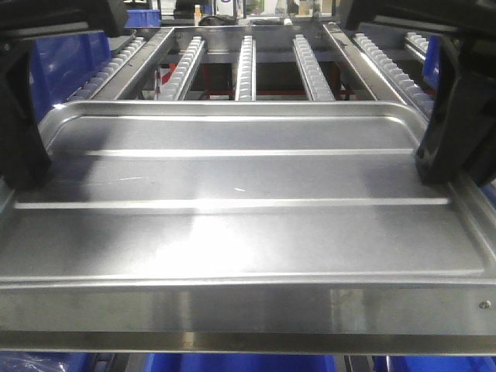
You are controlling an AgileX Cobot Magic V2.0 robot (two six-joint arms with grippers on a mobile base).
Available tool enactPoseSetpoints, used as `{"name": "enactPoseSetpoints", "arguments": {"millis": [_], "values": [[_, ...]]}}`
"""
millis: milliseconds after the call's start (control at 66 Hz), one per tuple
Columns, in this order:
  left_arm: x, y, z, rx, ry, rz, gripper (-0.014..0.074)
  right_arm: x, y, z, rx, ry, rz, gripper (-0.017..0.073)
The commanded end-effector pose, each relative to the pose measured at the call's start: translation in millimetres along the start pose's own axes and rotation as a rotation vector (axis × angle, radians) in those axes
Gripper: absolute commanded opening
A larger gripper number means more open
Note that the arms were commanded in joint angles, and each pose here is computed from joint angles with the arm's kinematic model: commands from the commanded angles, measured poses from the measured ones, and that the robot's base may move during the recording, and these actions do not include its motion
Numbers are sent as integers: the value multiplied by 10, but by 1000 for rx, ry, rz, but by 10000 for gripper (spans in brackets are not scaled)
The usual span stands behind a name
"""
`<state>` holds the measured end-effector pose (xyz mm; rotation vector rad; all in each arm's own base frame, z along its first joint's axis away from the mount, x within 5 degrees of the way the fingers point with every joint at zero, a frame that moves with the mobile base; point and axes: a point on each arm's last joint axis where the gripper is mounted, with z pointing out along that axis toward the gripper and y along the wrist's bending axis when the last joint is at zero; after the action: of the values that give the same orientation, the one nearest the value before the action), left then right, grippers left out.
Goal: Grab silver tray and place in blue box
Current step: 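Lift the silver tray up off the rack with both grippers, then hold the tray level with both grippers while the base drives to the bins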
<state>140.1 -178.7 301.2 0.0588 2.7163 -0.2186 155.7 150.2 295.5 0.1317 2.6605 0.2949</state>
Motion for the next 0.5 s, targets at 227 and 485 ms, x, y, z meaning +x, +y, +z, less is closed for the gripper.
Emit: {"name": "enactPoseSetpoints", "arguments": {"millis": [227, 485], "values": [[-54, 42, -129, -6, -60, 13, -6, -79, -30, -121, 0, -71, -19, 49], [-54, 42, -129, -6, -60, 13, -6, -66, -50, -86, 46, -50, -24, 49]]}}
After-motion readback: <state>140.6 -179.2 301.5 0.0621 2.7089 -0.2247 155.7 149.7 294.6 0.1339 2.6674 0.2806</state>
